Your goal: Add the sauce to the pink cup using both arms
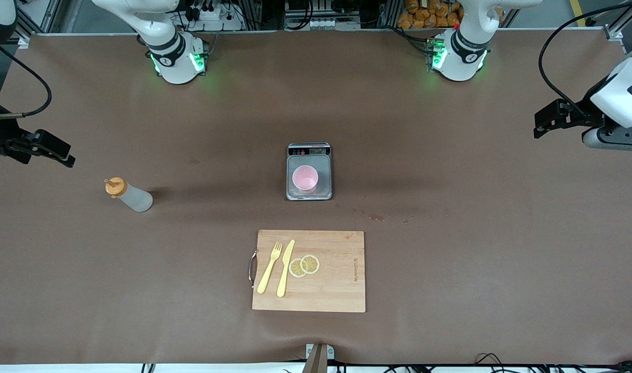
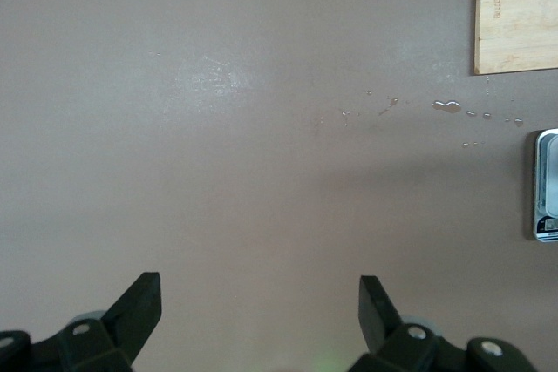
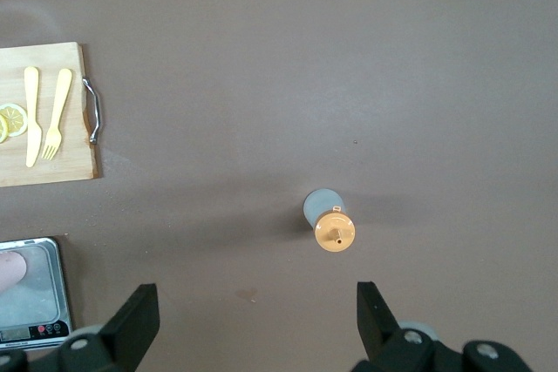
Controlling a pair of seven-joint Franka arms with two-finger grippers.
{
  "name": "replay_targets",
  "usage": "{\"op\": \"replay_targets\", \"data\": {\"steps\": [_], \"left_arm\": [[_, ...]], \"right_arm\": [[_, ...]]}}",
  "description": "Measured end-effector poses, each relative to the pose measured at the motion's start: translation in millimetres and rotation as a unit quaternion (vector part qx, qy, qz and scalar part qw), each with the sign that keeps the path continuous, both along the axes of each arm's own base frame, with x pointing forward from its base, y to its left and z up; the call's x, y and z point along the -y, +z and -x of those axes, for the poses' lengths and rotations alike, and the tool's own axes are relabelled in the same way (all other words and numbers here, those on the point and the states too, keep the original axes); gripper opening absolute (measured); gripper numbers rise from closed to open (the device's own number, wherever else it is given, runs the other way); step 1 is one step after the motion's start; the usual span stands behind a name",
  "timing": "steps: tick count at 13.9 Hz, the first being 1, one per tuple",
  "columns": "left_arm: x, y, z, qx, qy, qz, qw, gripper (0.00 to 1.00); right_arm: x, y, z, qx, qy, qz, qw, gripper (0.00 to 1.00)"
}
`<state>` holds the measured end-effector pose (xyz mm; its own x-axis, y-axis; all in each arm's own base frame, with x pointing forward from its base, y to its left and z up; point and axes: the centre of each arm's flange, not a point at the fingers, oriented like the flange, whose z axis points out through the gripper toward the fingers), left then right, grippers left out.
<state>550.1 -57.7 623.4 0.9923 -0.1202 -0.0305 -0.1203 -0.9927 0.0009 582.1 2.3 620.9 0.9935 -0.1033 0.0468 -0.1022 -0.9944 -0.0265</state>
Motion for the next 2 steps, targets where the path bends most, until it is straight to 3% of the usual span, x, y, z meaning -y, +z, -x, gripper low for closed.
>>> {"op": "replay_targets", "data": {"steps": [2], "left_arm": [[0.0,0.0,0.0,0.0,0.0,0.0,1.0,1.0]], "right_arm": [[-0.1,-0.2,0.0,0.0,0.0,0.0,1.0,1.0]]}}
